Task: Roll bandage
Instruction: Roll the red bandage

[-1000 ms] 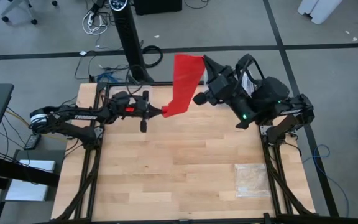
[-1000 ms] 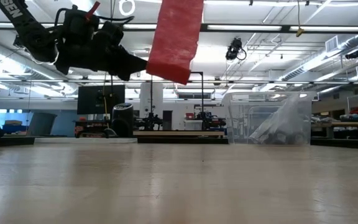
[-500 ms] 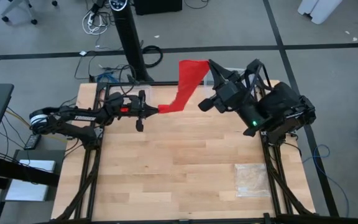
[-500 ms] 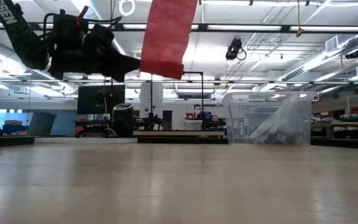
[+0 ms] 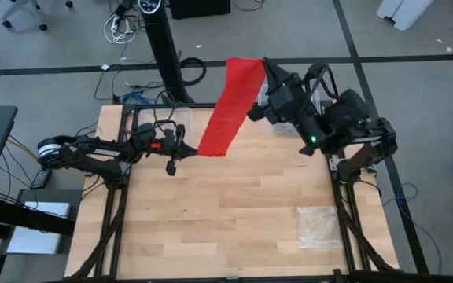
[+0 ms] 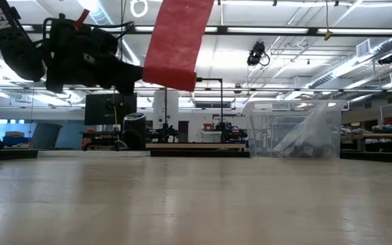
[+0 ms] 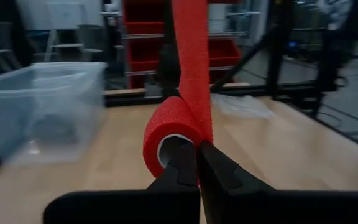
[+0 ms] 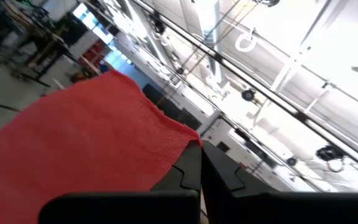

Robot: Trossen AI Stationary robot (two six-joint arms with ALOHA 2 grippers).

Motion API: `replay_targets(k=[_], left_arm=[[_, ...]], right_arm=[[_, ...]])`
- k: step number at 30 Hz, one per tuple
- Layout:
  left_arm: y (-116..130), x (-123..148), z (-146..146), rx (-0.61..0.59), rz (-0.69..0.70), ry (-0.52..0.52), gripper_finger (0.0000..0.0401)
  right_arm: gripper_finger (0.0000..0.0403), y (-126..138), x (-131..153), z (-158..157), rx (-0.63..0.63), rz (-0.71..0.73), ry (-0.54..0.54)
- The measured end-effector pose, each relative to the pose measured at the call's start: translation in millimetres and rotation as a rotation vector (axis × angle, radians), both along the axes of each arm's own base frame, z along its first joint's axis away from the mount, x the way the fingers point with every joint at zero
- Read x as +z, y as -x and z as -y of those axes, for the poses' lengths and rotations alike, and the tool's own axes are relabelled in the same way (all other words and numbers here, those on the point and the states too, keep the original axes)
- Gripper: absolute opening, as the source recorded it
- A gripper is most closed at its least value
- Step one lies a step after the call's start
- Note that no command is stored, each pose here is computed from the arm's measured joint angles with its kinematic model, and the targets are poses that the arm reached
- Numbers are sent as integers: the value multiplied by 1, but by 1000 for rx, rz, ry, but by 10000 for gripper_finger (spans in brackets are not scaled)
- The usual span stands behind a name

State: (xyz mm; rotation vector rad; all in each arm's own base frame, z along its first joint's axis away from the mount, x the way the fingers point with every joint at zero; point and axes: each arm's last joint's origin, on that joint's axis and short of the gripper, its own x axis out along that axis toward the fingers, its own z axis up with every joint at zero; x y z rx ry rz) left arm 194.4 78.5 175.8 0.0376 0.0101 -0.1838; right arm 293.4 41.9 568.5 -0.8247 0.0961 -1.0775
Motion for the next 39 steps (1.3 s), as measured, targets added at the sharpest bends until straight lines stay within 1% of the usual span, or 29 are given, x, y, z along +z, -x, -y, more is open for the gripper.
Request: replay_targets(k=[5, 11, 19, 22, 27, 33, 36, 39], left_arm=[[-5, 0, 15, -102, -2, 7, 0], [-10, 2, 33, -192, 16, 15, 0], [-10, 9, 42, -235, 73, -6, 0], [-8, 17, 49, -254, 112, -16, 0], [1, 38, 60, -299, 236, -45, 0], [13, 67, 68, -358, 348, -29, 0], [18, 80, 71, -396, 397, -31, 0], [21, 92, 71, -409, 438, -29, 0]], right_arm=[[0, -3, 0, 21, -76, -20, 10], [0, -7, -4, 42, -136, -71, 15], [0, -9, -8, 72, -223, -111, 16], [0, -10, -11, 82, -246, -122, 0], [0, -16, -25, 96, -251, -190, -56], [0, -20, -47, 111, -248, -239, -166], [0, -20, -58, 115, -217, -255, -228], [0, -21, -70, 115, -163, -263, -305]])
